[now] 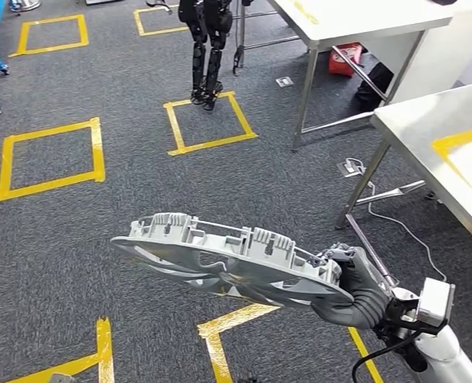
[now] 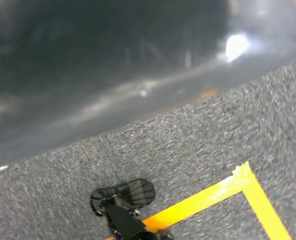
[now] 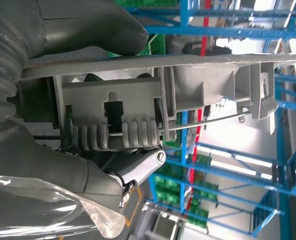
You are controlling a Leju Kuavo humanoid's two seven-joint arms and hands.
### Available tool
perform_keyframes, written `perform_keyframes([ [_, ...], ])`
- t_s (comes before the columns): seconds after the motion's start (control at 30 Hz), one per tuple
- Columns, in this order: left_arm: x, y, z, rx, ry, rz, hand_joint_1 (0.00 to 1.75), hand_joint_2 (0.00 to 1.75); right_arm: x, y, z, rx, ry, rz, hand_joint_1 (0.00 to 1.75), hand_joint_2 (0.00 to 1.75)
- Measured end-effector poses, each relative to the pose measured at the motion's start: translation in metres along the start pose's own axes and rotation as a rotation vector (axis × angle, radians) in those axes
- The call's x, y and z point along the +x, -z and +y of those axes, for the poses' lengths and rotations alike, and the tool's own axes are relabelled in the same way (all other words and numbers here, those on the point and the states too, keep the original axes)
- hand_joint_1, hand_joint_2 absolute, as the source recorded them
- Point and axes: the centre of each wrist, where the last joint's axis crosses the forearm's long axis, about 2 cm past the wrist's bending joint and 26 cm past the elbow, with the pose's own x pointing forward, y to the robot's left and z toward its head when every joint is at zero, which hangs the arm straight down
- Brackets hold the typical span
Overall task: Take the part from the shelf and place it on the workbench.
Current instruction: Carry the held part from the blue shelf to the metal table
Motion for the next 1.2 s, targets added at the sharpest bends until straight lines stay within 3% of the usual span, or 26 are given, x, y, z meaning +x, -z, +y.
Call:
perform_keyframes([
  [1.2, -0.002, -0.001, -0.012, -0.020, -0.023, -0.019, 0.00, 0.00, 0.014, -0.009, -0.001, -0.023, -0.048, -0.005, 1.75, 1.75],
])
